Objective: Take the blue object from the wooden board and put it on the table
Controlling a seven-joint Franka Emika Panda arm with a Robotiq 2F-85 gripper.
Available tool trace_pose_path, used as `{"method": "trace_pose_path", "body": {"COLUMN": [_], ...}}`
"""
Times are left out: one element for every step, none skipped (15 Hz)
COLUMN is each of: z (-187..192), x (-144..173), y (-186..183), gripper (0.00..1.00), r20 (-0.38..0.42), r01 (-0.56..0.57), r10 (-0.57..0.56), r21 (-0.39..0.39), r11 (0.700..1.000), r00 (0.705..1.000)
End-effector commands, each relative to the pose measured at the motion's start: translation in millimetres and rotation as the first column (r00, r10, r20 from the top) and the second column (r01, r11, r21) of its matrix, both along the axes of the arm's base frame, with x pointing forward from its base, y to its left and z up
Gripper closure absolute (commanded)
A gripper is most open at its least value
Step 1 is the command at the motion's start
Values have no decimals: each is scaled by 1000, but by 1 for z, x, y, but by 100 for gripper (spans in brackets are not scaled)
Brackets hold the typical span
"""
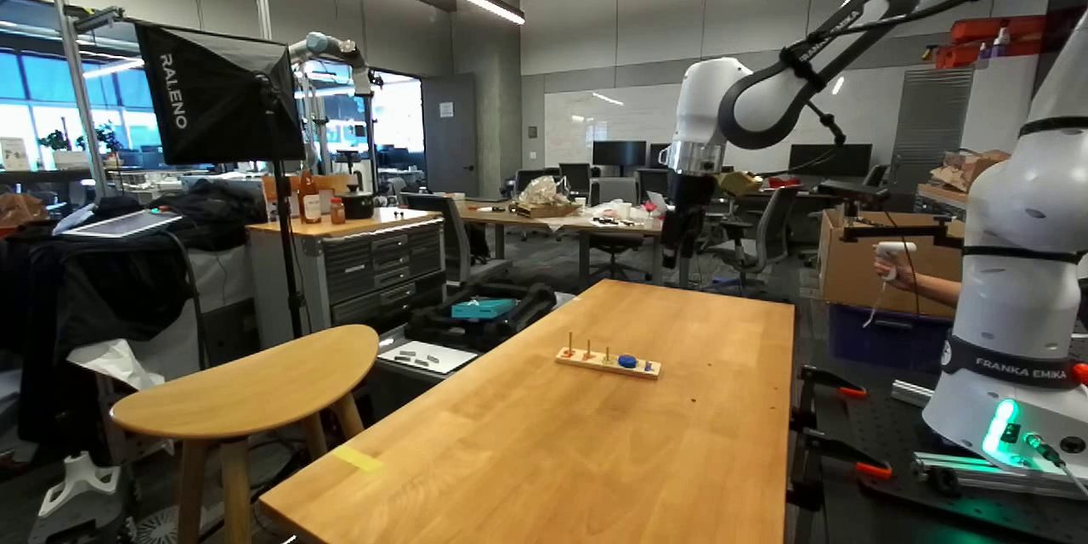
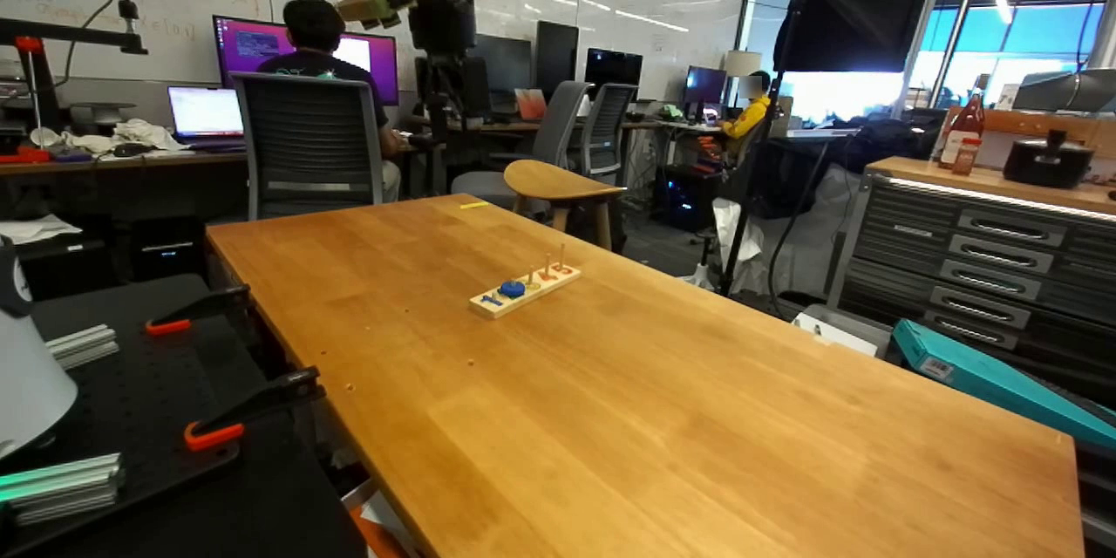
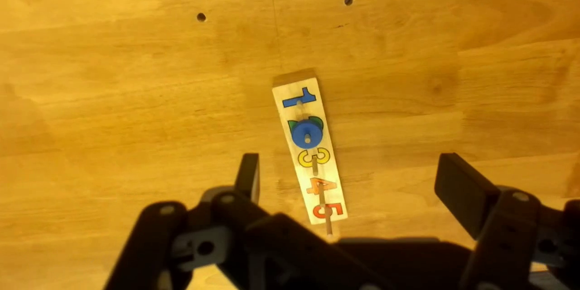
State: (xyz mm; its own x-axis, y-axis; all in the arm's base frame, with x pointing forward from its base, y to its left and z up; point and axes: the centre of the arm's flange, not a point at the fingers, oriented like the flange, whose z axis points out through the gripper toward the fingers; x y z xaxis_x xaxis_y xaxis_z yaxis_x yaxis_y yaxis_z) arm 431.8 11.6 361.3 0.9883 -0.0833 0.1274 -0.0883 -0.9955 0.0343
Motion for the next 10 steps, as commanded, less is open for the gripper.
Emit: {"method": "trace_pose_path", "body": {"z": [-39, -53, -66, -82, -97, -111, -126, -140, -153, -164], "x": [79, 90, 100, 108, 115, 120, 124, 127, 129, 130], "y": [-8, -11, -18, -22, -27, -33, -36, -39, -41, -40], "gripper": [0, 0, 0, 0, 0, 0, 0, 0, 0, 0], "r20": [-11, -20, -32, -44, -60, -78, -95, -110, -119, -128], "r01": [-11, -16, -13, -15, -9, 0, 7, 10, 12, 10], "r10": [10, 15, 11, 12, 4, -7, -14, -18, -21, -19], "r21": [-45, -57, -67, -77, -84, -80, -77, -75, -72, -69], "r11": [999, 998, 998, 997, 996, 997, 997, 997, 997, 998], "r00": [1000, 1000, 999, 999, 998, 997, 995, 994, 993, 992]}}
